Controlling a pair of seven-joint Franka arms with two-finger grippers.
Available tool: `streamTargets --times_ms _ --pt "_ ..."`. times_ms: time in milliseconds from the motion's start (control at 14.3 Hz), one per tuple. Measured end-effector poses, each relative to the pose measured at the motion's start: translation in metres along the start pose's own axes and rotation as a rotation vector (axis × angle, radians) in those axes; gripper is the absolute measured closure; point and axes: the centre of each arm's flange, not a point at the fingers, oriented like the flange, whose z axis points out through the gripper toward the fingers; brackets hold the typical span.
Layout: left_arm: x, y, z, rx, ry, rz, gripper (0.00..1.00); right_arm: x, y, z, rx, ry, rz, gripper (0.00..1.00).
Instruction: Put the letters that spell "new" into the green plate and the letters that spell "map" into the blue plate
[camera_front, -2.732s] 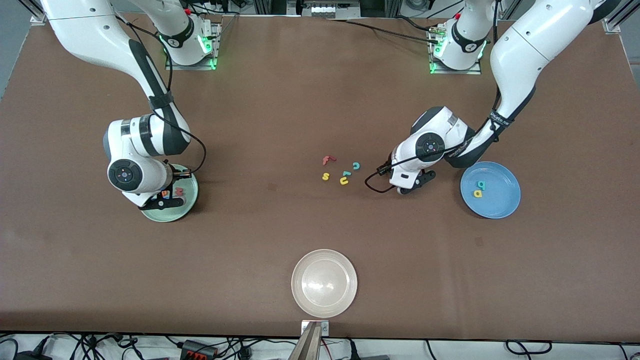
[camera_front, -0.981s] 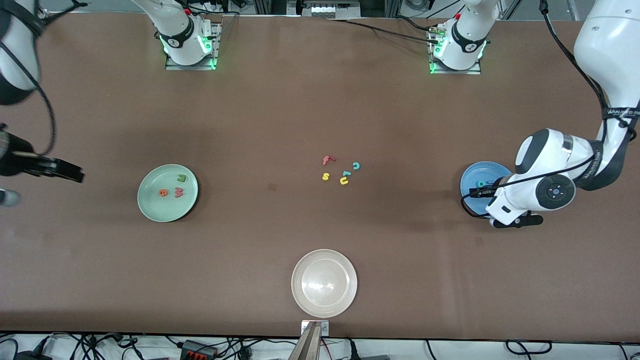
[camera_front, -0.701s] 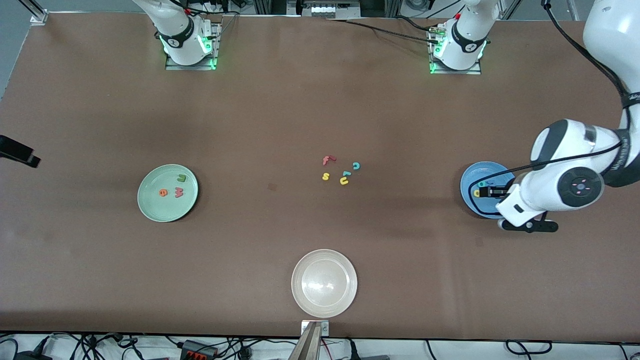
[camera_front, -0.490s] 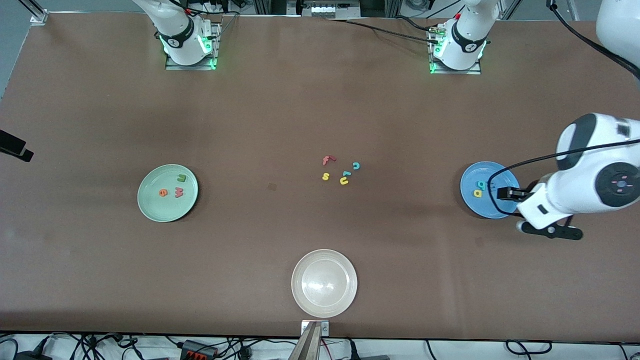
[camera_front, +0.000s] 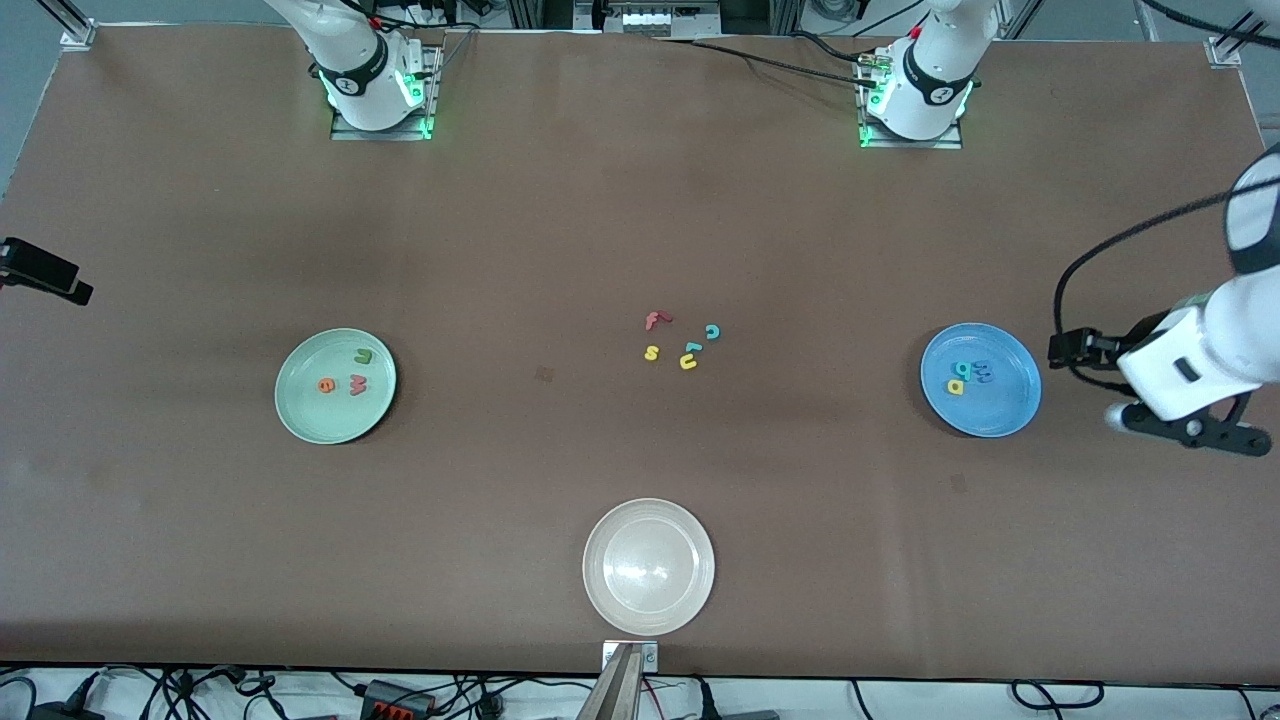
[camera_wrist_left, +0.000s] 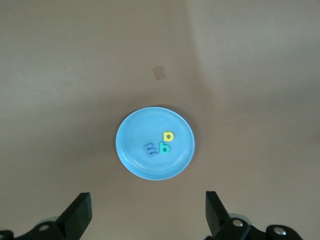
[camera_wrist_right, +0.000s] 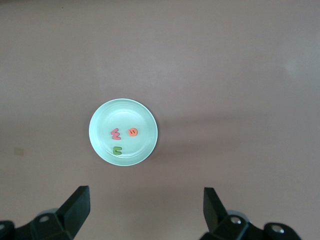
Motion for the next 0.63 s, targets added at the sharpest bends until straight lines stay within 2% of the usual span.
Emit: streamTargets --times_ms 210,350,490,631 --pt "-0.021 0.005 -0.032 -0.021 0.034 -0.064 0.0 -0.001 -0.002 -0.002 -0.005 0.01 -0.004 0.0" --pt "-0.032 0.007 -0.042 0.0 0.093 -0.101 0.0 -0.005 -0.003 0.003 -0.005 0.005 -0.006 0.0" --pt "-0.046 0.006 -0.04 0.025 0.161 -0.127 0.0 -0.017 -0.001 0.009 -0.002 0.013 -0.005 0.0" --pt "-0.063 0.004 -0.03 0.023 0.169 -0.143 0.0 -0.035 0.001 0.008 0.003 0.011 -0.003 0.0"
